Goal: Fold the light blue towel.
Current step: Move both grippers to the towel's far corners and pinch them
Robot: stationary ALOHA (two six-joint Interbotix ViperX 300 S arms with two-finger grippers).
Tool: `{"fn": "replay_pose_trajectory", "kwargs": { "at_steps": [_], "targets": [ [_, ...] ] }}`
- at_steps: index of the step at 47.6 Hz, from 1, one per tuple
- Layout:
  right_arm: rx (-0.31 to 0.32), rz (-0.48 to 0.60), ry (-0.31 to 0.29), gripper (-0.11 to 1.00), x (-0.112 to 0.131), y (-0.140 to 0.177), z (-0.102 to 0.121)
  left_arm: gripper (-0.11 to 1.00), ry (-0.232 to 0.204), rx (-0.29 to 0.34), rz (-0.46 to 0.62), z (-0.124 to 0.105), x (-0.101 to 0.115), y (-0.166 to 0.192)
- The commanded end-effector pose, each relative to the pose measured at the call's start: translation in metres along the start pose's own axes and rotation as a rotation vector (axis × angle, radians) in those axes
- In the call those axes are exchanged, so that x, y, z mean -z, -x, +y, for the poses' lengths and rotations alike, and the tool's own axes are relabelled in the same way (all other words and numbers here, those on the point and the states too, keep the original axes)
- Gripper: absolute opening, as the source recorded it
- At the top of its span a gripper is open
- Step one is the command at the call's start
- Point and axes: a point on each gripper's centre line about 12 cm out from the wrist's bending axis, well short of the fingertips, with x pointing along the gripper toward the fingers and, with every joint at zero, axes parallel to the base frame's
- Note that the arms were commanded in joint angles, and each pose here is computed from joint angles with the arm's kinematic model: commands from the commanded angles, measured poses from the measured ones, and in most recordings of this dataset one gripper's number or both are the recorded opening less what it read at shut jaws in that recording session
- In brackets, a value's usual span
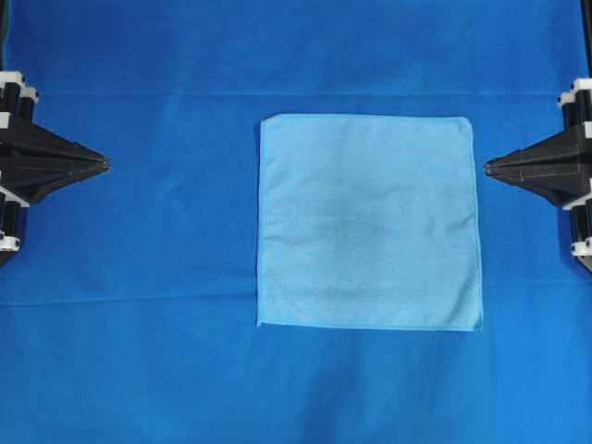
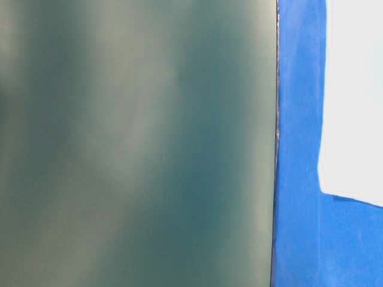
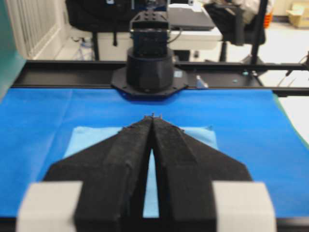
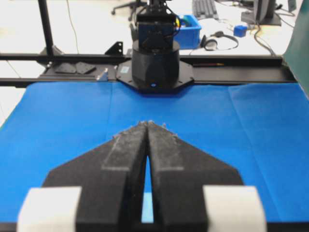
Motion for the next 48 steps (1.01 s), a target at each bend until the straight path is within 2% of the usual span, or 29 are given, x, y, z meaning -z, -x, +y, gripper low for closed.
{"fn": "replay_pose_trajectory", "kwargs": {
  "at_steps": [1,7,13,21,31,34,37,39,44,46,48],
  "targets": [
    [0.011,-0.028,0.004,0.0,-0.011,-0.003,-0.002,0.0,0.016,-0.006,-0.006,0.001,-0.006,-0.008],
    [0.029,0.029,-0.001,0.0,-0.008,-0.004,-0.006,0.0,0.002,-0.008,0.003,0.001,-0.001,-0.017],
    [0.073,0.117,-0.019,0.0,0.002,-0.002,-0.014,0.0,0.0,-0.022,0.002,0.004,0.006,-0.031],
    [0.177,0.256,-0.057,0.0,0.022,0.001,-0.034,0.0,0.013,-0.093,0.067,0.022,0.026,-0.054],
    [0.307,0.413,-0.094,0.01,0.052,0.003,-0.061,0.02,0.023,-0.18,0.203,0.052,0.057,-0.097],
    [0.352,0.467,-0.11,0.01,0.063,0.003,-0.071,0.14,0.028,-0.201,0.238,0.06,0.068,-0.108],
    [0.385,0.52,-0.123,0.03,0.075,0.003,-0.079,0.31,0.033,-0.225,0.282,0.071,0.082,-0.121],
    [0.404,0.556,-0.132,0.12,0.084,0.003,-0.084,0.43,0.037,-0.237,0.311,0.077,0.092,-0.129],
    [0.444,0.665,-0.16,0.44,0.108,0.001,-0.095,0.73,0.046,-0.261,0.367,0.089,0.113,-0.146],
    [0.453,0.704,-0.167,0.56,0.117,0.001,-0.099,0.8,0.05,-0.272,0.394,0.096,0.125,-0.153],
    [0.463,0.739,-0.176,0.62,0.126,0.001,-0.102,0.82,0.054,-0.282,0.416,0.101,0.134,-0.158]
  ]
}}
